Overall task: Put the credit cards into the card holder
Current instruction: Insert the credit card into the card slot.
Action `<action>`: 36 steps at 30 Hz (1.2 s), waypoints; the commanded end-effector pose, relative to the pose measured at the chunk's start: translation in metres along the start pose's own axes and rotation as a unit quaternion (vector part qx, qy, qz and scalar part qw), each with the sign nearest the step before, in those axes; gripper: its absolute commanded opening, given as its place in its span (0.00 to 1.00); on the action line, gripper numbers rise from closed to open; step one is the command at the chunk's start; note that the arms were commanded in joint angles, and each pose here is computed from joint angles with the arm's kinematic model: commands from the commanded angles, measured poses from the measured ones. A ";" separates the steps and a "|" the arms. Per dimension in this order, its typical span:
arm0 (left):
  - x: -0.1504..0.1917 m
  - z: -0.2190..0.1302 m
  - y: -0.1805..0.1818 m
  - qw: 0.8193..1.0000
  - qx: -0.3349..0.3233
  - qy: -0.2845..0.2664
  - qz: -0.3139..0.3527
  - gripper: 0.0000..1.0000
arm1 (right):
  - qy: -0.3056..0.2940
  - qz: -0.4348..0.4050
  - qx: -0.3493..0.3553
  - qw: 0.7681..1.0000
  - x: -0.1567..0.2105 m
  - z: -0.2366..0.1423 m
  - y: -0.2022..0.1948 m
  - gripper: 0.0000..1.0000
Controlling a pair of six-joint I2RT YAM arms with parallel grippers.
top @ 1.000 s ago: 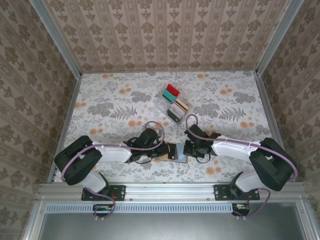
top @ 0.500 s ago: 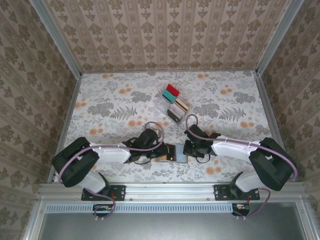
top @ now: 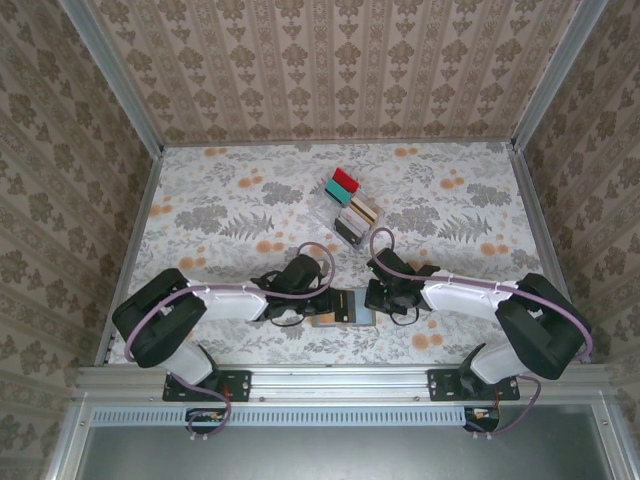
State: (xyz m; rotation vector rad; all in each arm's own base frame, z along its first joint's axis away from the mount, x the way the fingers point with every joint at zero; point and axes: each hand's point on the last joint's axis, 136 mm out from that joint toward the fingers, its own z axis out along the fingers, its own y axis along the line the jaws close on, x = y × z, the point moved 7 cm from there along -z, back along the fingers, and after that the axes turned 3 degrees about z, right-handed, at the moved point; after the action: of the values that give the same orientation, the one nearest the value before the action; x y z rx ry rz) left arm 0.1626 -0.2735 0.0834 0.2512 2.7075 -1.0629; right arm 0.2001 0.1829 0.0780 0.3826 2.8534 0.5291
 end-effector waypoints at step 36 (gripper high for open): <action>-0.007 0.011 -0.037 0.994 -0.057 0.069 0.063 0.44 | 0.030 0.005 0.064 0.997 0.018 0.018 -0.027 0.17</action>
State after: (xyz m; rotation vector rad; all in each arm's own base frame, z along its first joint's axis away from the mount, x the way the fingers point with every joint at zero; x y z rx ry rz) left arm 0.1627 -0.3015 0.1018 0.4379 2.7989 -0.8851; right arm 0.2015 0.1853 0.0785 0.3815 2.8434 0.5439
